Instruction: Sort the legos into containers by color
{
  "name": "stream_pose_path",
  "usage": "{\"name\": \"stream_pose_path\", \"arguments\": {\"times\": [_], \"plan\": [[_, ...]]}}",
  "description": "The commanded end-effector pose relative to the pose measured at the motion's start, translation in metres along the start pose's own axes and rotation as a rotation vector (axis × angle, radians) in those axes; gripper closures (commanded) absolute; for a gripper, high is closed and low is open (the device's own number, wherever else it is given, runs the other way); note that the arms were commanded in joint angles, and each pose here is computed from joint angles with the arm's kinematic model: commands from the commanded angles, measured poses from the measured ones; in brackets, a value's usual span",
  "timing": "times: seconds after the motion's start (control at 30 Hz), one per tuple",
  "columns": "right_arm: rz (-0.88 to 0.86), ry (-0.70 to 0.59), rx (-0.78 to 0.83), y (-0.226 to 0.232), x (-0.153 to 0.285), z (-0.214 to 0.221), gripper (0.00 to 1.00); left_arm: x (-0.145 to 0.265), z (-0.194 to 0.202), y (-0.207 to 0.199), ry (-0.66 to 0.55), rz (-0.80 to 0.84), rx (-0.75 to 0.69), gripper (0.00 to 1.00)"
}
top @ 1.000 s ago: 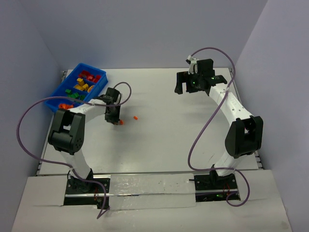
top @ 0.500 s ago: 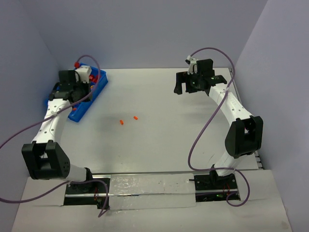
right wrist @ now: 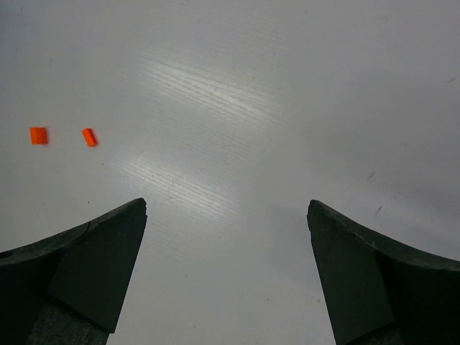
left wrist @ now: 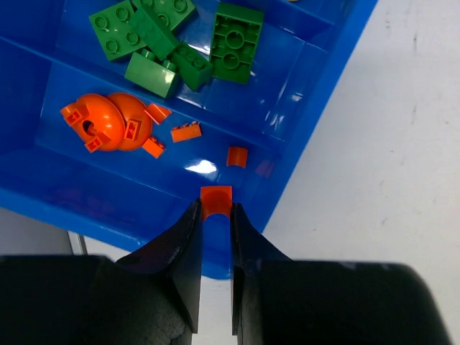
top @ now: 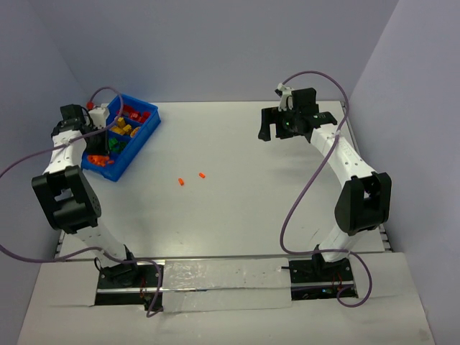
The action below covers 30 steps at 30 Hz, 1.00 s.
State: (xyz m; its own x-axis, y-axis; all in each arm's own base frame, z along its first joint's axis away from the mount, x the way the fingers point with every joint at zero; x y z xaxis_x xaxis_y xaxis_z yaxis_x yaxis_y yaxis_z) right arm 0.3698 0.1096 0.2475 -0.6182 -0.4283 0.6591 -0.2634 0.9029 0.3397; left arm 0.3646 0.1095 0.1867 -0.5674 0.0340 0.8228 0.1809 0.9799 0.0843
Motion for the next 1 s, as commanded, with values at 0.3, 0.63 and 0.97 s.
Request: {"name": "stream_pose_path", "arguments": {"times": [0.3, 0.63, 0.97], "plan": [[-0.003, -0.008, 0.021, 0.004, 0.000, -0.007, 0.00, -0.028, -0.006, 0.027, 0.041, -0.054, -0.036, 0.88], [-0.013, -0.002, 0.020, 0.005, -0.001, -0.007, 0.00, -0.006, -0.018, 0.034, -0.010, -0.072, -0.034, 0.39], [-0.016, -0.003, 0.023, 0.006, -0.001, -0.007, 0.00, 0.043, -0.051, -0.041, -0.218, 0.243, -0.232, 0.40]]}}
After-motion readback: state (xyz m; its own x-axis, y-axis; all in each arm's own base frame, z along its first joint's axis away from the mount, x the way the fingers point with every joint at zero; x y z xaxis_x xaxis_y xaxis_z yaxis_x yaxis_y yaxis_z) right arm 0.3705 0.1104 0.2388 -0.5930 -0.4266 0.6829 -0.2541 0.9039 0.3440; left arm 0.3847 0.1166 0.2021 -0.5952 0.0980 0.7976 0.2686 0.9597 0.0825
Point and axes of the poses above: each gripper's point midway between its finger pads, its own x axis back along the fingers, its own y axis along the line the jaws close on, z = x × y, the point moved 8 cm from there along x, back along the fingers, and after that the axes turned 8 degrees about -x, right-handed, at the moved point
